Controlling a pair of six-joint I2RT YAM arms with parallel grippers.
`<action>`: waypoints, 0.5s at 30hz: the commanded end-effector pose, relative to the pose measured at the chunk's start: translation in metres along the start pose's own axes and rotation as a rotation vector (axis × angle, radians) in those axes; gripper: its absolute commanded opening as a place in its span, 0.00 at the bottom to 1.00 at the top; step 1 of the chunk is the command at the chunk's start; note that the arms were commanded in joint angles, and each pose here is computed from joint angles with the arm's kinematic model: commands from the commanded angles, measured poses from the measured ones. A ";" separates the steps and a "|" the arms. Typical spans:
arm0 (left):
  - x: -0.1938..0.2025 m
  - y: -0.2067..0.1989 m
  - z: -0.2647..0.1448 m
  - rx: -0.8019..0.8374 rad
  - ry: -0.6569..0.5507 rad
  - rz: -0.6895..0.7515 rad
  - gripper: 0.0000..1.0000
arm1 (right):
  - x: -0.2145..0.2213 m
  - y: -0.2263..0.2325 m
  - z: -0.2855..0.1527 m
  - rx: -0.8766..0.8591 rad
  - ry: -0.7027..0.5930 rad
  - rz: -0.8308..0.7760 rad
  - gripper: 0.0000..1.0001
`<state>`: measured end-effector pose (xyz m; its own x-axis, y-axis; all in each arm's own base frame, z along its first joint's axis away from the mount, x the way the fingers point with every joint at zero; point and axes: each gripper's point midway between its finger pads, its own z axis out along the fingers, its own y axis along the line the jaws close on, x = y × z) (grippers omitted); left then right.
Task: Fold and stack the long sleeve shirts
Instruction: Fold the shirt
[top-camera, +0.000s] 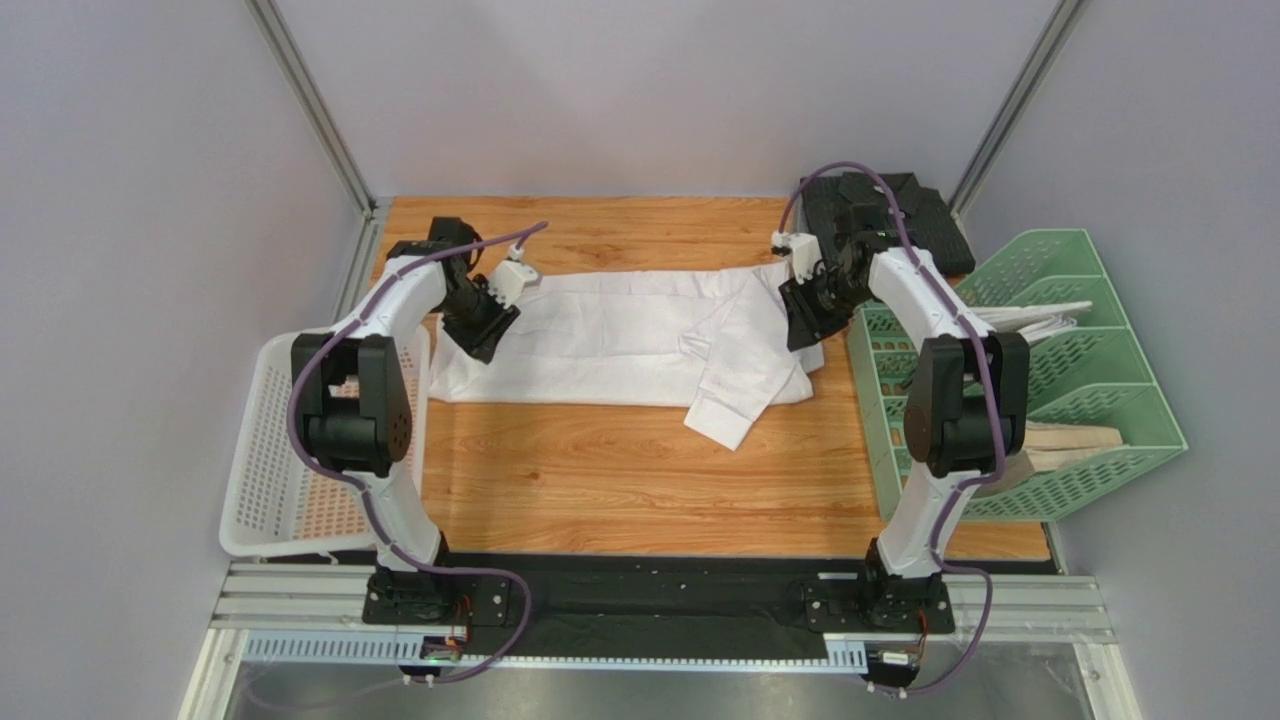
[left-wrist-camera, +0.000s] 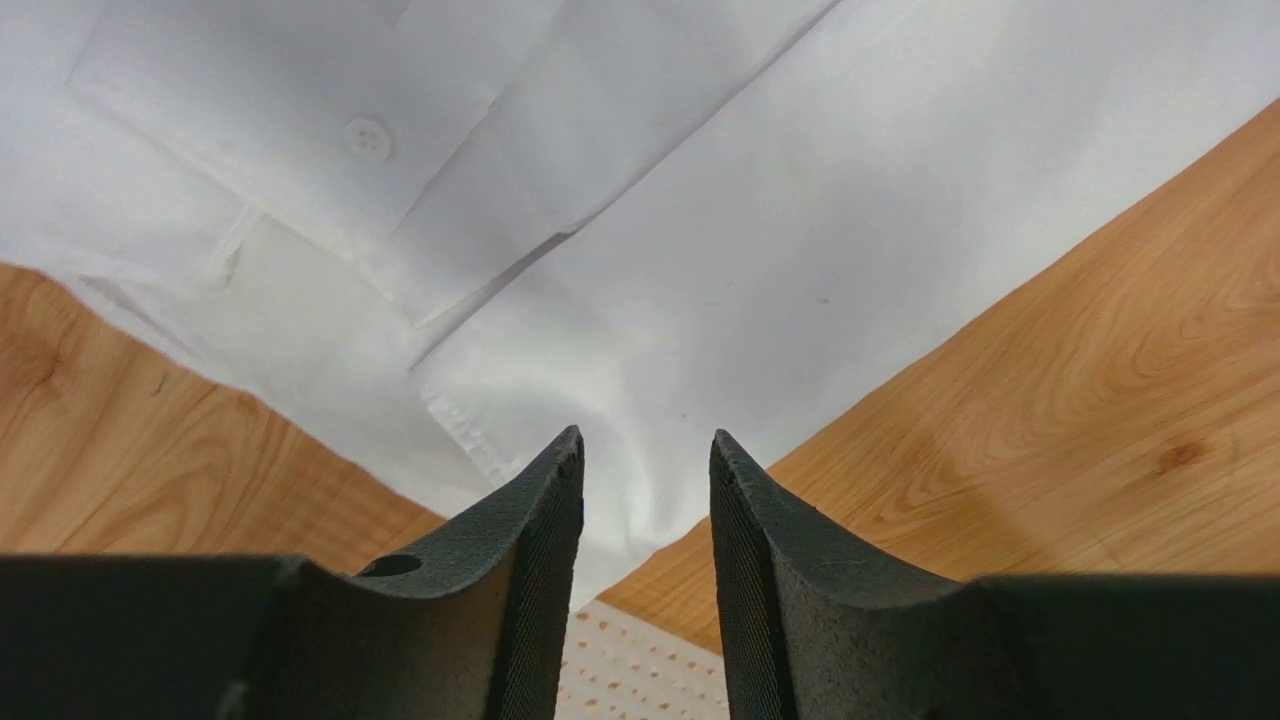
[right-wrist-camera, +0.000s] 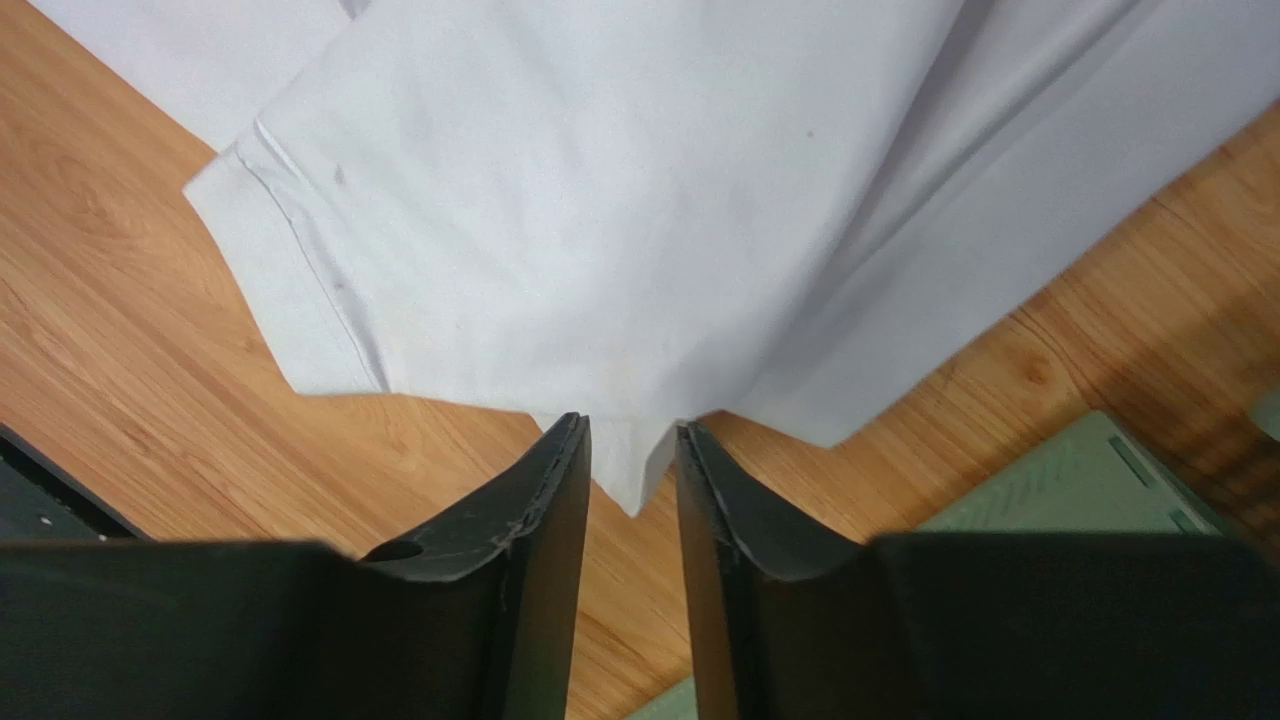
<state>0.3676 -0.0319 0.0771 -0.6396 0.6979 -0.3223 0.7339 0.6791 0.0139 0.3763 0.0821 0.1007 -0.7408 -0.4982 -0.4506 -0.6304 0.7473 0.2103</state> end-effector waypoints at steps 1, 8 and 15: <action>-0.038 -0.032 -0.006 0.131 -0.121 -0.012 0.44 | -0.025 0.014 0.003 -0.085 -0.072 0.068 0.38; -0.082 -0.102 -0.046 0.332 -0.394 0.012 0.56 | -0.005 0.066 -0.004 -0.125 -0.136 -0.057 0.63; -0.097 -0.116 -0.094 0.319 -0.540 -0.027 0.57 | 0.012 0.115 0.035 -0.062 -0.026 -0.305 0.62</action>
<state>0.3264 -0.1437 0.1493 -0.5635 0.5217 -0.6406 0.7958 0.5511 -0.2511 0.3024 0.1539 0.1015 -0.6313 -0.5880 -0.5057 -0.7572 0.6084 0.2377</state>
